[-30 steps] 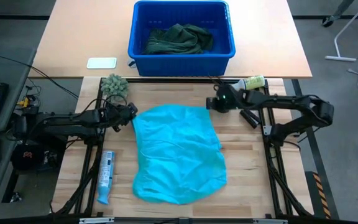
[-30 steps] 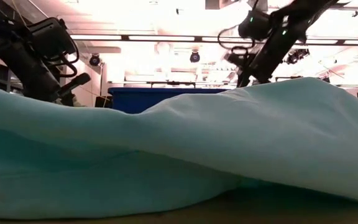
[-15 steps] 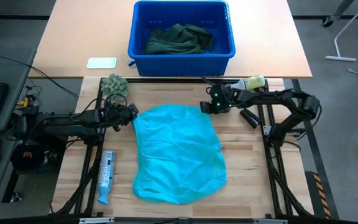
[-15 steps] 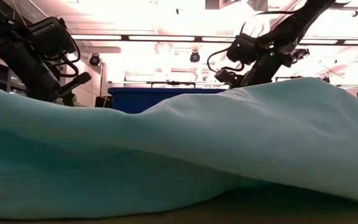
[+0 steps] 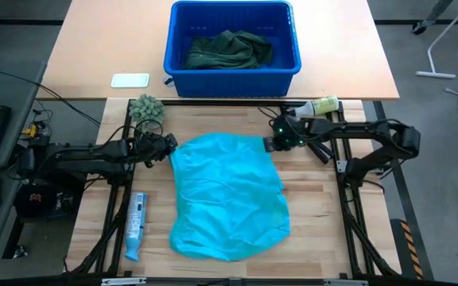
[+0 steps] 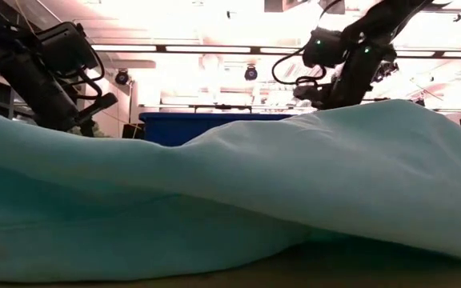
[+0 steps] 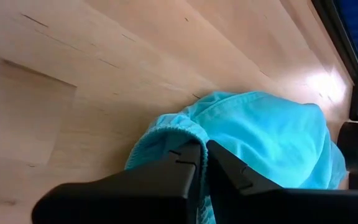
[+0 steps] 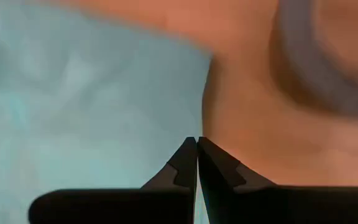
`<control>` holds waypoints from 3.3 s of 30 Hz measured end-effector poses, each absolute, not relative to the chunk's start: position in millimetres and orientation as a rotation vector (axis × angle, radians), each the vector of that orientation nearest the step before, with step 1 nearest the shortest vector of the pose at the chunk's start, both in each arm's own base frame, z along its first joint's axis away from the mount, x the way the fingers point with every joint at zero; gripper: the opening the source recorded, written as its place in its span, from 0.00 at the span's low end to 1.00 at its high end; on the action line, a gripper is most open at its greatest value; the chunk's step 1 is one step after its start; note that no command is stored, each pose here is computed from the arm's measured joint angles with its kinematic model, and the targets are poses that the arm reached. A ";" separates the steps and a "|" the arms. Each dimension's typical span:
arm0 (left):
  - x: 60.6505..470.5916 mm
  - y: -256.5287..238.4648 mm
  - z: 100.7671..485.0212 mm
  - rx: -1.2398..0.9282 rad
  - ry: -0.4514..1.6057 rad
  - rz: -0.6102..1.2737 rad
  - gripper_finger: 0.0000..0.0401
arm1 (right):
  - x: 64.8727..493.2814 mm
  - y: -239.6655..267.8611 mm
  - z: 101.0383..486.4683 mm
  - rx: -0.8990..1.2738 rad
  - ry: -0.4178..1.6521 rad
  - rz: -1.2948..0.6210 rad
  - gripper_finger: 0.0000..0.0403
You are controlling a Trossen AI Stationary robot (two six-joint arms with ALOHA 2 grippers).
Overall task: Fold laundry
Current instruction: Fold the light blue shorts
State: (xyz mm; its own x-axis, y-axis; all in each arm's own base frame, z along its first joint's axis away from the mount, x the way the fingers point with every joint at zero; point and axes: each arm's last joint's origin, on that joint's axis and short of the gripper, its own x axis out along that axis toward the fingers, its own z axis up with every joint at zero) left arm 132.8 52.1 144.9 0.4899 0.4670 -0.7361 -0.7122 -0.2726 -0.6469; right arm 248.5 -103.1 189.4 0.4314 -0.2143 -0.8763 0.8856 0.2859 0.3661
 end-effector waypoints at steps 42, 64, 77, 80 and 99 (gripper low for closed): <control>134.4 52.3 146.2 -1.450 0.229 1.120 0.00 | 243.4 -147.0 172.2 1.153 0.792 -0.789 0.38; 134.9 52.1 146.5 -1.443 0.240 1.105 0.00 | 260.9 -143.4 154.4 1.255 0.740 -0.871 0.39; 134.9 52.2 146.5 -1.426 0.248 1.103 0.00 | 282.3 -130.7 179.3 1.196 0.715 -0.674 0.39; 134.9 52.2 146.5 -1.423 0.246 1.105 0.00 | 292.6 -132.8 189.5 1.171 0.620 -0.578 0.39; 135.1 52.1 146.6 -1.428 0.250 1.099 0.00 | 314.0 -182.4 157.3 1.080 0.445 -0.382 0.39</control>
State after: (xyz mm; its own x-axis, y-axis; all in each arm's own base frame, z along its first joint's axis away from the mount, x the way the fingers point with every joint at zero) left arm 135.1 52.1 146.6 0.5218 0.4513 -0.7239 -0.7198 -0.2225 -0.6575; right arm 314.0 -182.4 157.3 0.8483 -0.0815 -0.5232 0.5049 0.4224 0.7527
